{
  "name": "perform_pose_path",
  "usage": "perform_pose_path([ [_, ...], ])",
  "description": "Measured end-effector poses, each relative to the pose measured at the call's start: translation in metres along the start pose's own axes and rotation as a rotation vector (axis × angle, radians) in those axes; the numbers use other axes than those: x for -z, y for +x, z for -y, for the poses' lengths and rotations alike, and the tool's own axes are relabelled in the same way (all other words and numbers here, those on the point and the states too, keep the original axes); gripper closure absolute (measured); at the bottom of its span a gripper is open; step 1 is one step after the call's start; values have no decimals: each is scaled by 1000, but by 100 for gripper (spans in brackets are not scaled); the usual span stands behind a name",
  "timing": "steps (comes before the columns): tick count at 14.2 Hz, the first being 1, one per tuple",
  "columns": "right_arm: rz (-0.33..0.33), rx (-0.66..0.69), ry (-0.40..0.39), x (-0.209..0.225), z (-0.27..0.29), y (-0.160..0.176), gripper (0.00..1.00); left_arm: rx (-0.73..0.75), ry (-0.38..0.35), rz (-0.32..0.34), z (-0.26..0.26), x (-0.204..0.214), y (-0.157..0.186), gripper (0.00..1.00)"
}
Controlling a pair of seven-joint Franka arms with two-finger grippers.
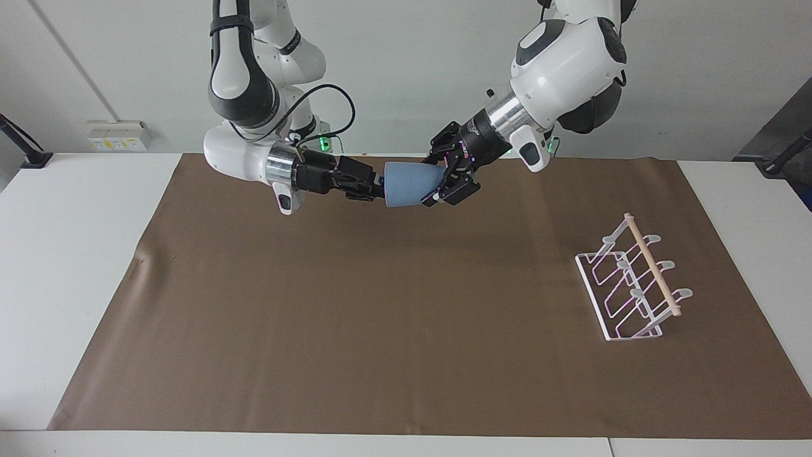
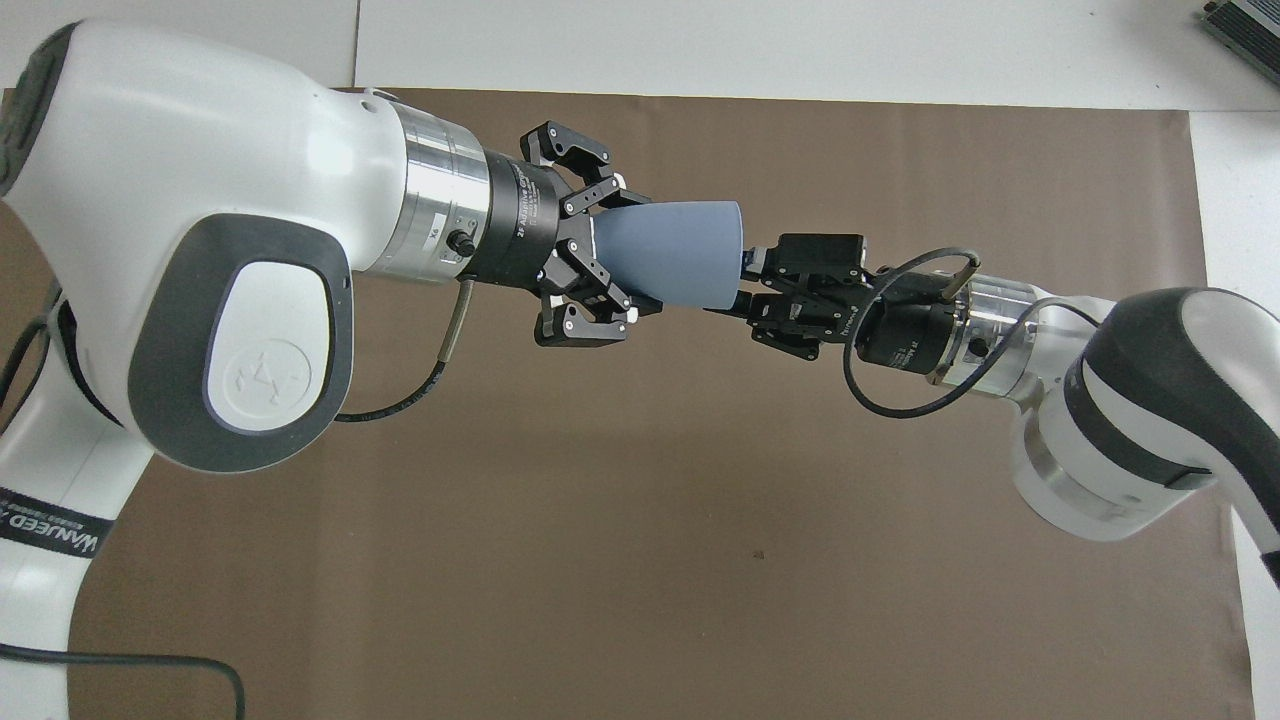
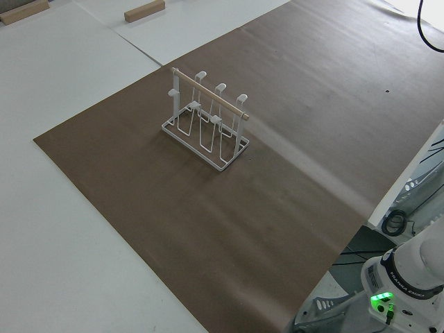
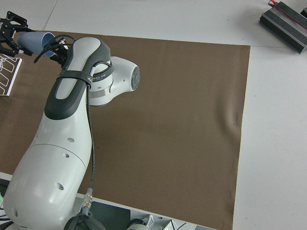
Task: Hang cup on cup holder
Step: 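Open the right gripper and pull it back from the cup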
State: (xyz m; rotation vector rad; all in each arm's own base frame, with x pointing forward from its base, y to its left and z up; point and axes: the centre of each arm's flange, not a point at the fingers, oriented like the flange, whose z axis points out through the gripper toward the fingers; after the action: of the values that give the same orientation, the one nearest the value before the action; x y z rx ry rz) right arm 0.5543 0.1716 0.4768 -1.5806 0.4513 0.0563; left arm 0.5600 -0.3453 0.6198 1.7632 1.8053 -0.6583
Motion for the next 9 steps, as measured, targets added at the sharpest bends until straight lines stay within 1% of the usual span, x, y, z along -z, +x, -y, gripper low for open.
perform_pose_path([
  [1,-1,1,-2,1,0,0,27,-2,-6,-14,-1,1,3,21],
  [2,-3,4,-8,2,0,1,15,-1,-12,-26,-3,2,7,21],
  [3,-2,12,-25,4,-1,2,5,0,-17,-34,-5,4,12,21],
  [4,-3,26,-54,8,-3,4,0,-2,-23,-44,-8,6,17,21],
  [6,-10,64,-134,22,-6,10,0,-21,-41,-91,-13,10,31,21],
  [9,-15,131,-271,44,-8,19,0,-78,-60,-198,-14,8,48,21],
])
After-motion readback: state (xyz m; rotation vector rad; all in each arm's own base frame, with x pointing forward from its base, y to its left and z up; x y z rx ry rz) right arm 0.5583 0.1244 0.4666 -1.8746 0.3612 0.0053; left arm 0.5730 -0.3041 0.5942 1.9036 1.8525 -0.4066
